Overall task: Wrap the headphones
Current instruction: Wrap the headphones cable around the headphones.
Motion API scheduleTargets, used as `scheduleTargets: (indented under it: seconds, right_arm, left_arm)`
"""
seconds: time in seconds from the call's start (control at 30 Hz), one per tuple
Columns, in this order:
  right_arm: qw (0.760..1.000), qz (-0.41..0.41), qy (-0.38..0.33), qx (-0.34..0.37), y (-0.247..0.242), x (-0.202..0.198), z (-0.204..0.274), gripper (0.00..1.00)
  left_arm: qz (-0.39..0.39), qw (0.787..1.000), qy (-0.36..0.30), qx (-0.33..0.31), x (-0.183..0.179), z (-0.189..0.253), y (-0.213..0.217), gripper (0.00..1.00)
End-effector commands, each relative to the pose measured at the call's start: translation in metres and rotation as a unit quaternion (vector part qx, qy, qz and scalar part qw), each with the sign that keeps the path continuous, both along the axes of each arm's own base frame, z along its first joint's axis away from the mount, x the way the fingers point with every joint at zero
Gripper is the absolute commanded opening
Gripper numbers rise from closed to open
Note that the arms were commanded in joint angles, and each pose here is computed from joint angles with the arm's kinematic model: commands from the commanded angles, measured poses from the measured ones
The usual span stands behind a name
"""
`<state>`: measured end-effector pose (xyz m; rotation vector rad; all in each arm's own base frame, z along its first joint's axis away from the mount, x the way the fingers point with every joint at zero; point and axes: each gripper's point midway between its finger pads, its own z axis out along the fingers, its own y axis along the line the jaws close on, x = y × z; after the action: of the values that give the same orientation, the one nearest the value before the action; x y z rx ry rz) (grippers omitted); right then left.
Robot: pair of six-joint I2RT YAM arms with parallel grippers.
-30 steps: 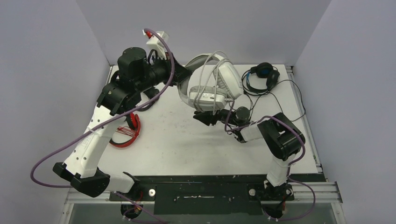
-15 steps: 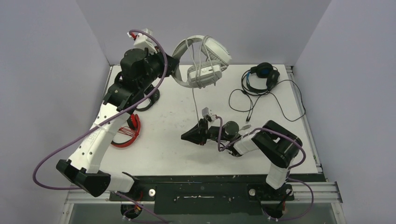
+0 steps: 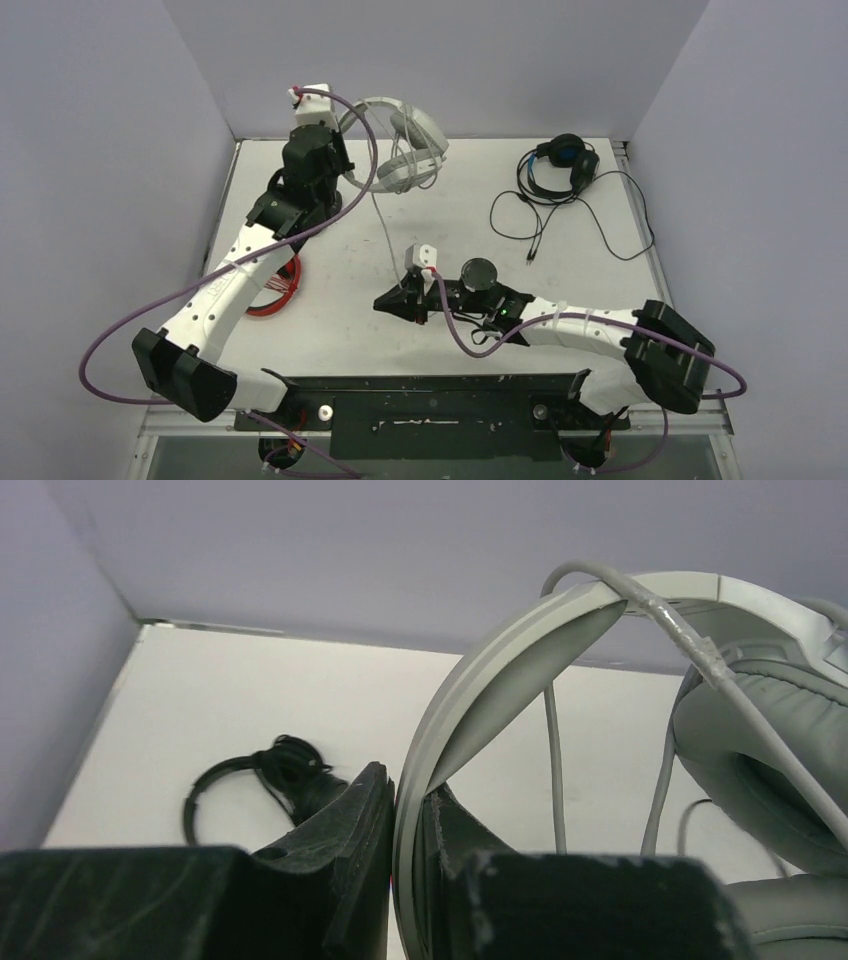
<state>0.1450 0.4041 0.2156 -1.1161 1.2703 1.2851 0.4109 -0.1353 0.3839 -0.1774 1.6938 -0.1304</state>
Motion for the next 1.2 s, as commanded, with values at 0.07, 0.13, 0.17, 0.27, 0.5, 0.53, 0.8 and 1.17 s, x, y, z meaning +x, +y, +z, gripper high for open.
scheduleTargets:
  seconds: [0.07, 0.13, 0.17, 0.27, 0.5, 0.53, 0.8, 1.17]
  right_arm:
    - [0.986, -0.097, -0.048, -0.129, -0.025, 0.039, 0.021, 0.00]
    - [0.976, -0.123, -0.048, -0.173, -0.041, 0.053, 0.025, 0.00]
    - [0.972, -0.134, -0.050, -0.185, -0.048, 0.059, 0.029, 0.00]
    - [0.960, -0.180, -0.053, -0.210, -0.074, 0.086, 0.044, 0.00]
    - [0.931, -0.252, -0.089, -0.250, -0.106, 0.123, 0.067, 0.06]
    - [0.923, -0.268, -0.095, -0.259, -0.110, 0.130, 0.066, 0.07]
    - [0.885, -0.341, -0.124, -0.293, -0.131, 0.171, 0.052, 0.16]
    - [0.896, -0.345, -0.110, -0.255, -0.141, 0.196, 0.026, 0.18]
  left_arm:
    - [0.048, 0.983, -0.071, 0.163, 0.001, 0.028, 0.039, 0.00]
    - [0.017, 0.976, -0.055, 0.208, -0.001, 0.014, 0.034, 0.00]
    - [-0.001, 0.974, -0.045, 0.224, -0.002, 0.007, 0.031, 0.00]
    - [-0.063, 0.960, -0.016, 0.272, -0.007, -0.016, 0.018, 0.00]
    - [-0.166, 0.910, 0.037, 0.378, -0.026, -0.063, -0.013, 0.00]
    - [-0.179, 0.906, 0.043, 0.381, -0.029, -0.067, -0.016, 0.00]
    - [-0.271, 0.889, 0.069, 0.361, -0.057, -0.070, -0.045, 0.00]
    - [-0.333, 0.895, 0.059, 0.292, -0.087, -0.047, -0.068, 0.00]
